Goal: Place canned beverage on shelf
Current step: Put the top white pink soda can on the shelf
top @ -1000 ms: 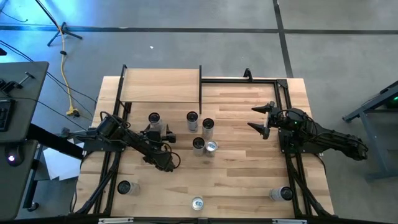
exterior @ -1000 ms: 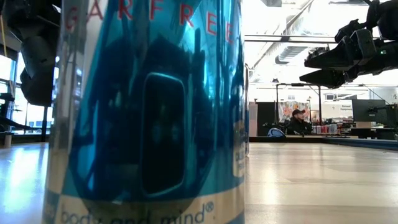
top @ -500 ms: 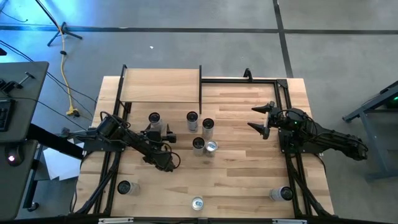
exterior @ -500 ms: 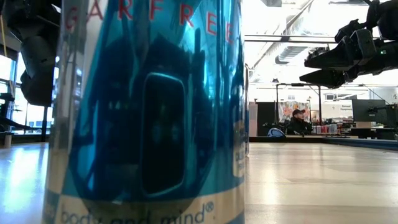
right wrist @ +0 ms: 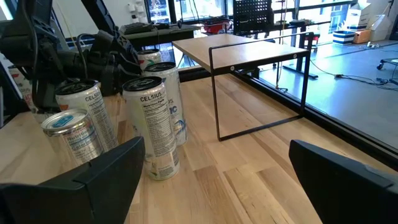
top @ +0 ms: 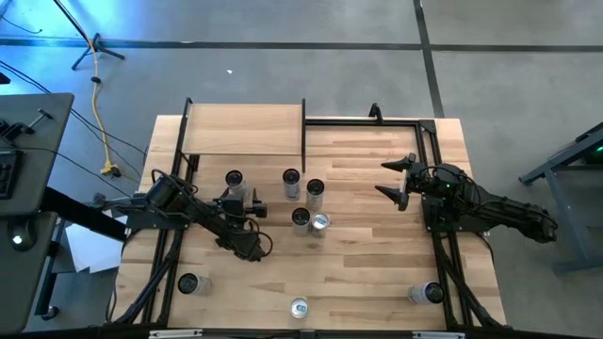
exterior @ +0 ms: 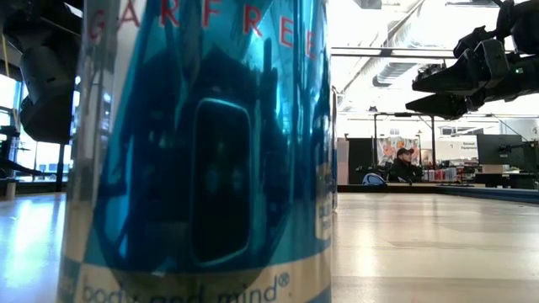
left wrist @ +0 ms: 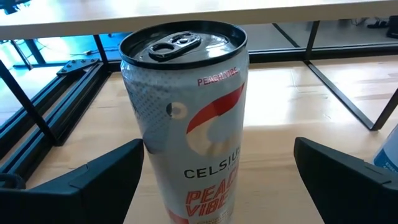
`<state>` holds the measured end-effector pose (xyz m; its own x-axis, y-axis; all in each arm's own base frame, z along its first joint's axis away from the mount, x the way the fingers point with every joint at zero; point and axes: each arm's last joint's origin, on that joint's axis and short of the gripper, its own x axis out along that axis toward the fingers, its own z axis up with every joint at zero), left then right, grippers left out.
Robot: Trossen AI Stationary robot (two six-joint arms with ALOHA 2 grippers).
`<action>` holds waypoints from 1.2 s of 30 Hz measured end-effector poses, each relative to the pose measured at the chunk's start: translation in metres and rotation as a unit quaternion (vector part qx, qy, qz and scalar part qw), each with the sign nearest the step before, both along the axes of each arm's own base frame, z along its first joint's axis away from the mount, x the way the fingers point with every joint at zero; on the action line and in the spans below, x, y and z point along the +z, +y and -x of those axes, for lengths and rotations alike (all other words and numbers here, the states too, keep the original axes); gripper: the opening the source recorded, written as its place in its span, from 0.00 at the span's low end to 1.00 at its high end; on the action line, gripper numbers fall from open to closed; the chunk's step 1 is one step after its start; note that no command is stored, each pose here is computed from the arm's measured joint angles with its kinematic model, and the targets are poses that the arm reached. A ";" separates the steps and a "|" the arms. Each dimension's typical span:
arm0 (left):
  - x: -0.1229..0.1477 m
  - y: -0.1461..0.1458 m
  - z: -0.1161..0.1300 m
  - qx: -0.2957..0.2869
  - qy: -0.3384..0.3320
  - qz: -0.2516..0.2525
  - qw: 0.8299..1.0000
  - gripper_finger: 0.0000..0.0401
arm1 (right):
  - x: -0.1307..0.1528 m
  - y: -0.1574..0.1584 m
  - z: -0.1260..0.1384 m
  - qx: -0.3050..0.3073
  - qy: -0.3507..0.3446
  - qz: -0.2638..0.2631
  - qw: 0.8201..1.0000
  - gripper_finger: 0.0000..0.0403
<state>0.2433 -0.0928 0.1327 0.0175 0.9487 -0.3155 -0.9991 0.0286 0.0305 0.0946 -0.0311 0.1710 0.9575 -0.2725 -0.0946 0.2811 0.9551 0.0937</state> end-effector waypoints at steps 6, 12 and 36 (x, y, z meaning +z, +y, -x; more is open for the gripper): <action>0.000 0.000 0.000 0.001 -0.004 0.000 1.000 0.96 | 0.000 0.000 0.000 0.000 0.000 0.000 1.000 0.96; 0.000 0.003 -0.001 0.010 -0.003 0.002 1.000 0.96 | 0.000 0.000 0.000 0.000 0.000 0.000 1.000 0.96; 0.000 0.000 -0.002 -0.015 -0.018 -0.012 1.000 0.96 | 0.000 0.000 0.000 0.000 0.000 0.000 1.000 0.96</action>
<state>0.2448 -0.0923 0.1331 0.0580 0.9547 -0.2919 -0.9982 0.0592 -0.0048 0.0946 -0.0310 0.1710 0.9576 -0.2720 -0.0947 0.2806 0.9552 0.0939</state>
